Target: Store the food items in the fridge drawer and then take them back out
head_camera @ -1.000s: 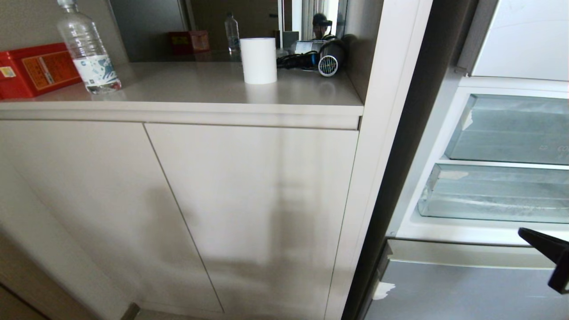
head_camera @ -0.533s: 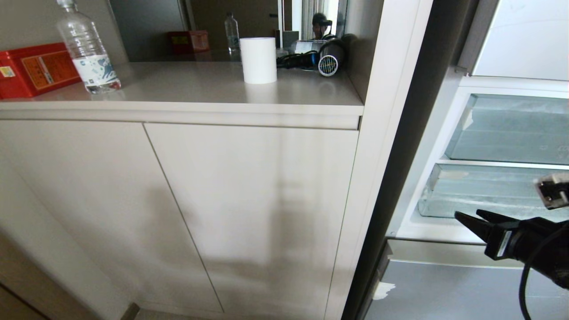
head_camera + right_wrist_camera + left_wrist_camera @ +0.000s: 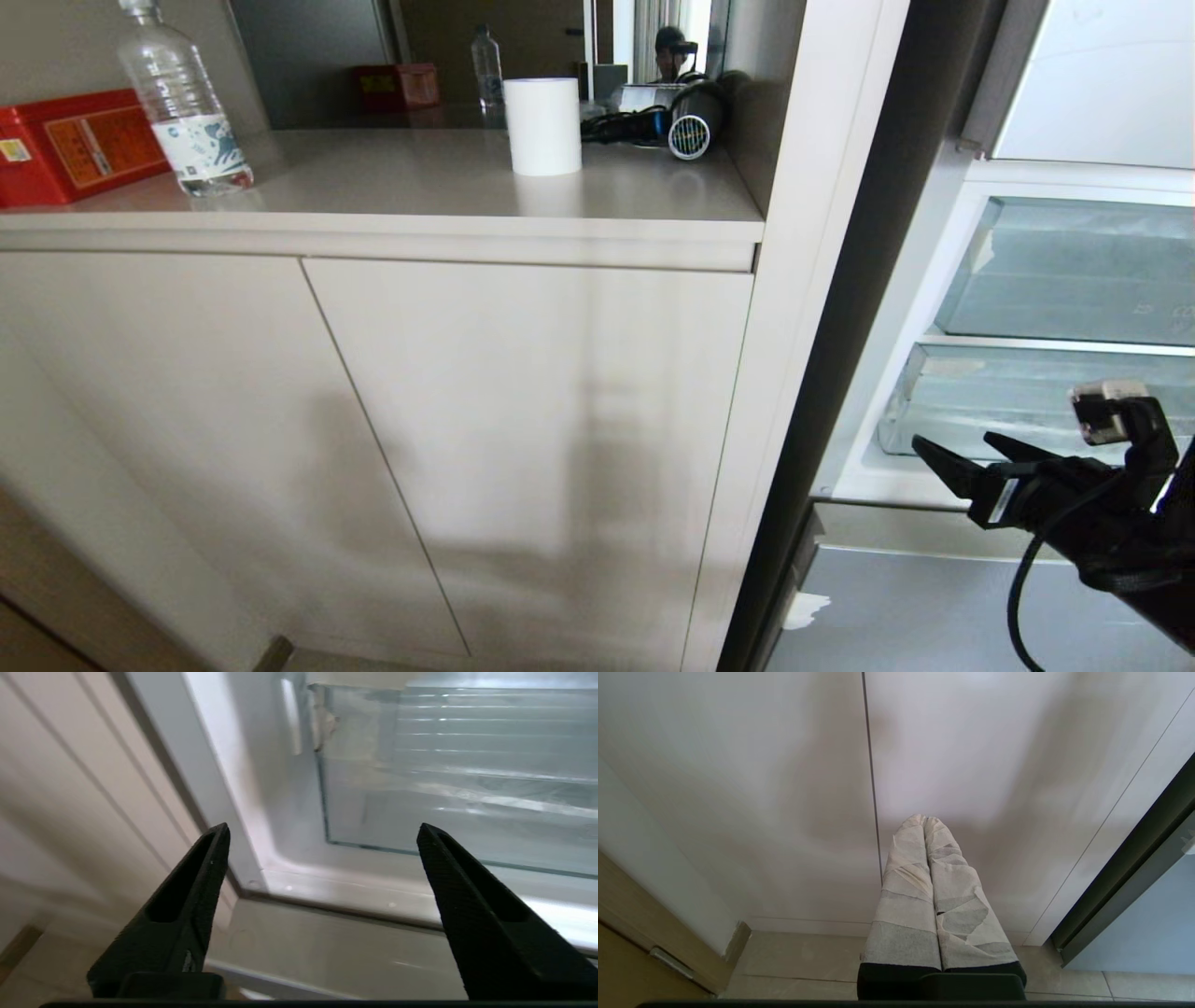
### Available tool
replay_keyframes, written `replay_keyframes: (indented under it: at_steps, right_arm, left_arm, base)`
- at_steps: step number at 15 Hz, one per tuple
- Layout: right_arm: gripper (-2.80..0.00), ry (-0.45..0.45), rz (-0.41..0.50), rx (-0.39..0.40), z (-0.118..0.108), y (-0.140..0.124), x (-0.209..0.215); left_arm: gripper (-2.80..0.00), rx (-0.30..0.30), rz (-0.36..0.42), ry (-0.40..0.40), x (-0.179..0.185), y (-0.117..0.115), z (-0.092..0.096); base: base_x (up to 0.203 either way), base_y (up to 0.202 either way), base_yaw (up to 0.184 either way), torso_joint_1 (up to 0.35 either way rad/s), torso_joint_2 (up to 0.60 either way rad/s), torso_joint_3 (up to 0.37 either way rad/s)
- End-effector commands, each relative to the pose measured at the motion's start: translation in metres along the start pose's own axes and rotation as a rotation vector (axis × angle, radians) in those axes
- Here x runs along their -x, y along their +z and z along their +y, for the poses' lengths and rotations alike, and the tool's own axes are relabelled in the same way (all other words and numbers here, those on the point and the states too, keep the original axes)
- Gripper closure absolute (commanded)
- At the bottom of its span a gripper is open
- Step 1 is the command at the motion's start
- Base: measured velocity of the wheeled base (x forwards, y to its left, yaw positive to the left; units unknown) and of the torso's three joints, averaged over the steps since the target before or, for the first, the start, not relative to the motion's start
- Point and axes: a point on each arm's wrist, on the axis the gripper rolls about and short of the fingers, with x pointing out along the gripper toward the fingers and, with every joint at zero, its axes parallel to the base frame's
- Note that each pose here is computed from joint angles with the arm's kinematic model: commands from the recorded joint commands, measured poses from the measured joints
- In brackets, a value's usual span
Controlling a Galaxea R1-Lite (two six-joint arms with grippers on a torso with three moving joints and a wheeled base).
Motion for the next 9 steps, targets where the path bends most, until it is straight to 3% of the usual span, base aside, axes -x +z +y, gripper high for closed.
replay_keyframes:
  at_steps: [1, 3, 9]
  right_arm:
    - [-2.80, -0.010, 0.029, -0.002, -0.002, -0.016, -0.014]
    - [-2.80, -0.039, 0.032, -0.006, -0.004, -0.022, -0.020]
    - [-2.80, -0.080, -0.059, 0.013, -0.005, -0.004, -0.027]
  left_arm:
    - [0.00, 0.000, 0.001, 0.001, 0.000, 0.000, 0.000]
    - [0.00, 0.000, 0.000, 0.001, 0.000, 0.000, 0.000]
    - [0.00, 0.000, 0.001, 0.001, 0.000, 0.000, 0.000]
  base:
    - [0.000, 0.000, 0.000, 0.000, 0.00, 0.000]
    - [0.000, 0.000, 0.000, 0.000, 0.00, 0.000]
    - [0.000, 0.000, 0.000, 0.000, 0.00, 0.000]
